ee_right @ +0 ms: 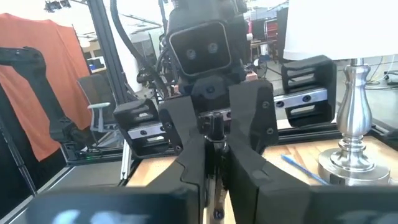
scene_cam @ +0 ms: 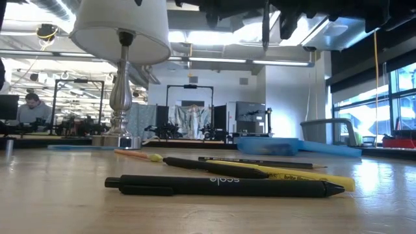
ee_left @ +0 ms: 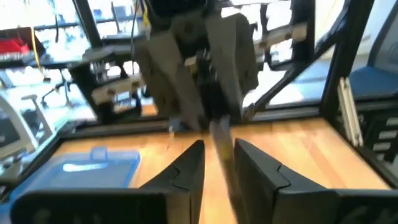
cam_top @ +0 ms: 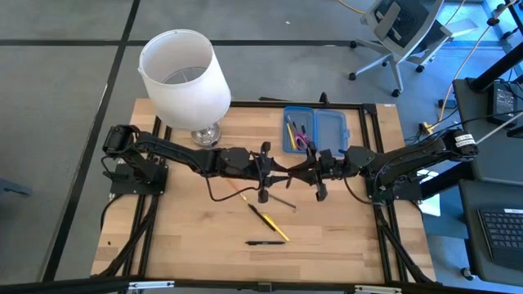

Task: Pick & place school supplies into a supply box
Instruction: Put the black transparent pen into the blue supply box

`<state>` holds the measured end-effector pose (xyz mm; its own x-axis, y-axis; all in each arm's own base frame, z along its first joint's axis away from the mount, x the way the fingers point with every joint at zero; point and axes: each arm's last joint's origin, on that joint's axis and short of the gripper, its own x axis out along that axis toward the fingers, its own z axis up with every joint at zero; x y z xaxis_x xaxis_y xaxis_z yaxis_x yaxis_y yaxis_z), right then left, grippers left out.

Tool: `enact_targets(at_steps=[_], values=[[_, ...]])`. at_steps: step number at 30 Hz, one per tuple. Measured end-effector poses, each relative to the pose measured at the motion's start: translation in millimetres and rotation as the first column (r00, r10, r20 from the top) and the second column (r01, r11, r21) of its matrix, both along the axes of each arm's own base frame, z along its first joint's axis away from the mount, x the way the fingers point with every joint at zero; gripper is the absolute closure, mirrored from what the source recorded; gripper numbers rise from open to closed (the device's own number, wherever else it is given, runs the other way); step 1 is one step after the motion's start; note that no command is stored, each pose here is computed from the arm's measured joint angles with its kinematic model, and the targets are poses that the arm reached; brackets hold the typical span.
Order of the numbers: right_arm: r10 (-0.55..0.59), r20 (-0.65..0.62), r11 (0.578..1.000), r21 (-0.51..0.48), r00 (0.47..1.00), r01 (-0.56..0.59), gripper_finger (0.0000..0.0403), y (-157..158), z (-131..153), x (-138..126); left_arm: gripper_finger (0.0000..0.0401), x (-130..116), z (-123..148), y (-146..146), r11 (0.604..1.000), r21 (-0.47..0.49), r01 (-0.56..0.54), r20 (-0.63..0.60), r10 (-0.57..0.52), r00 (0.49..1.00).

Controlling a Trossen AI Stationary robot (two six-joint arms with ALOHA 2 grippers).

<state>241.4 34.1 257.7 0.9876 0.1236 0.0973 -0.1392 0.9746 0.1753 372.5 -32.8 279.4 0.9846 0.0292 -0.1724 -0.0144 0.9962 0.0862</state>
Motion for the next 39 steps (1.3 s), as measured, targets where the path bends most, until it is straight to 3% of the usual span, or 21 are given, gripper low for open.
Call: enact_targets(at_steps=[8,13,18,24,29,32,39], values=[[-0.084,-0.021,0.996,0.010,0.996,0.084,0.0356,-3.3,-1.8,0.4,0.0299,-19.1,-6.9,4.6,0.998,0.031,-0.063,-0.236,0.069,0.969],[-0.173,-0.042,0.985,0.009,0.984,0.173,0.0356,-14.4,-3.7,1.5,0.0302,-45.7,-9.2,9.2,0.988,0.037,-0.152,-0.442,0.153,0.884],[-0.325,-0.170,0.943,0.023,0.930,0.333,0.0356,-36.2,-16.0,1.8,0.0301,-74.3,-17.8,13.2,0.956,0.020,-0.292,-0.648,0.235,0.725],[-0.456,-0.340,0.862,0.063,0.823,0.503,0.0354,-71.8,-32.6,-3.9,0.0305,-98.0,-37.2,18.5,0.902,0.096,-0.421,-0.834,0.303,0.460],[-0.501,-0.397,0.813,0.088,0.769,0.575,0.0353,-97.5,-37.9,-10.7,0.0312,-109.7,-46.8,30.9,0.813,0.183,-0.552,-0.882,0.383,0.273],[-0.540,-0.411,0.788,0.062,0.735,0.613,0.0352,-110.1,-39.6,-15.1,0.0312,-114.2,-52.8,39.5,0.766,0.191,-0.615,-0.896,0.392,0.210],[-0.609,-0.470,0.719,0.013,0.639,0.695,0.0351,-138.9,-51.3,-21.9,0.0313,-136.4,-87.0,54.5,0.714,0.195,-0.673,-0.949,0.310,0.054]])
